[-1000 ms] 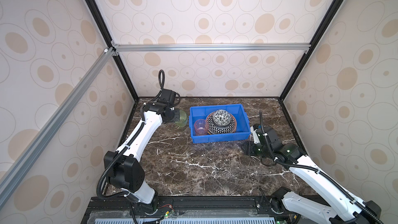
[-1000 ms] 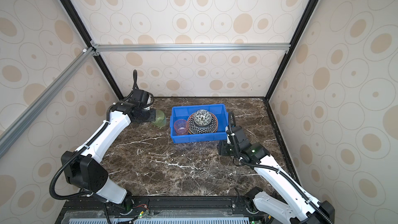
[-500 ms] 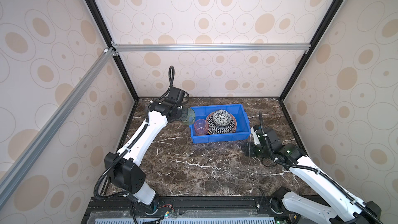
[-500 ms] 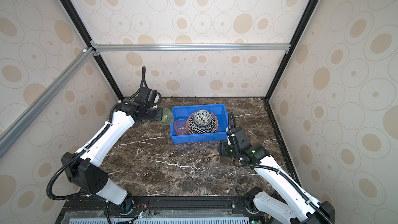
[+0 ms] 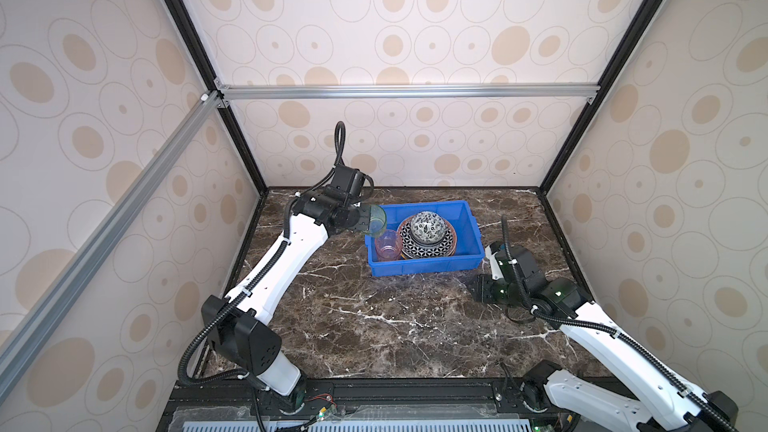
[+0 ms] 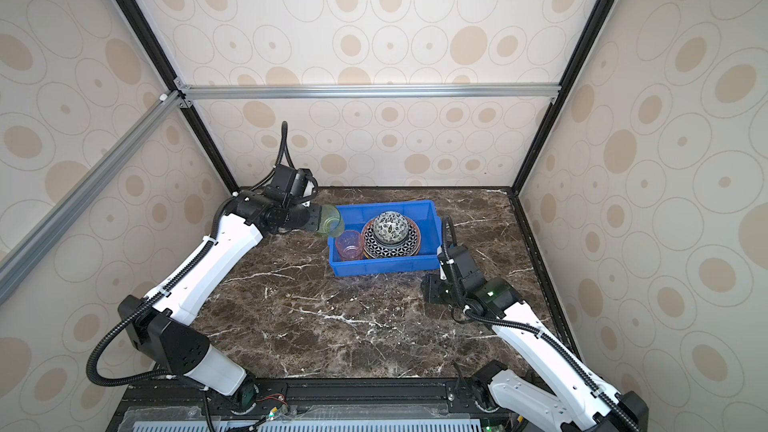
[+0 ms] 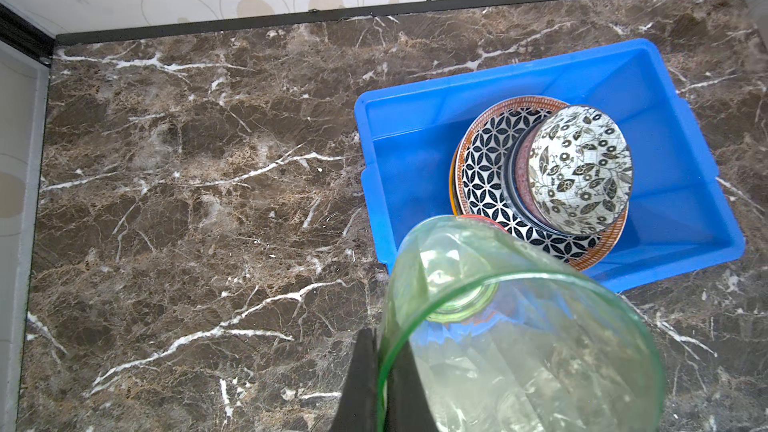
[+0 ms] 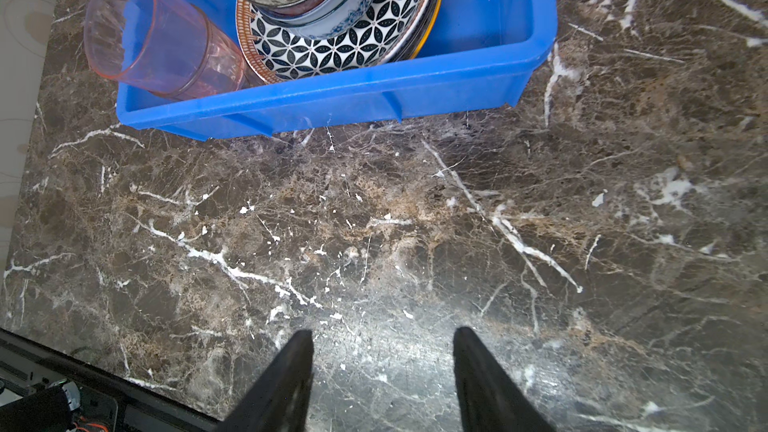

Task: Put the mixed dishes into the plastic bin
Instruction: 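Lift the green glass with the left gripper and carry it over the bin, then lower the green glass onto the pink glass in the bin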

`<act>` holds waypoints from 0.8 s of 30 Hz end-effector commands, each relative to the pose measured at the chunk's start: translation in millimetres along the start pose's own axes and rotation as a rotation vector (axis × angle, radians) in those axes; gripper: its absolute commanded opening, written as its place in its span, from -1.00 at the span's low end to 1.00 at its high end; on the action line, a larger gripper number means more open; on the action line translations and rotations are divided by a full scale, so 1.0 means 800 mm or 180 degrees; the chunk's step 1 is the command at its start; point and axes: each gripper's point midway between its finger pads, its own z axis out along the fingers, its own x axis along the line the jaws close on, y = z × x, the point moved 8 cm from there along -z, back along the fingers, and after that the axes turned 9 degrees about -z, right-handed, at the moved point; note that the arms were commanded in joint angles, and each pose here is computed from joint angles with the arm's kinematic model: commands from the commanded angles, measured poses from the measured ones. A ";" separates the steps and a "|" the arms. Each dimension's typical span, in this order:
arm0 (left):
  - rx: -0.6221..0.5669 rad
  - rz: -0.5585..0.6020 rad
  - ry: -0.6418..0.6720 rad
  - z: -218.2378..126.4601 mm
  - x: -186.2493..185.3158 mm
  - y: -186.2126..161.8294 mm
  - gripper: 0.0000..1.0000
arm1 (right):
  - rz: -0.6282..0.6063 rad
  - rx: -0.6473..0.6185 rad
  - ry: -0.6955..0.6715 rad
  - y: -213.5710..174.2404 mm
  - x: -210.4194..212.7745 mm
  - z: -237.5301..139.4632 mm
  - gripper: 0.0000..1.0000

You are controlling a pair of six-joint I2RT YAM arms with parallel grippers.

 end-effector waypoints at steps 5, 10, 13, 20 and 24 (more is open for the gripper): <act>-0.0068 0.0060 -0.0116 -0.001 -0.025 0.010 -1.00 | 0.0043 -0.0016 -0.0059 -0.002 -0.004 -0.005 0.15; -0.0014 0.0122 -0.0144 0.013 -0.039 0.008 -1.00 | 0.0026 -0.0063 -0.0098 0.000 -0.005 -0.008 0.15; 0.0029 0.0153 -0.0148 0.021 -0.045 0.006 -1.00 | 0.0029 -0.0056 -0.0117 -0.001 -0.006 -0.007 0.15; 0.0121 0.0202 -0.0094 0.037 -0.045 -0.006 -1.00 | 0.0020 -0.0036 -0.0124 -0.002 -0.007 -0.004 0.15; 0.0195 0.0215 -0.0088 0.048 -0.046 -0.011 -1.00 | 0.0033 -0.0046 -0.0122 -0.001 -0.006 -0.005 0.15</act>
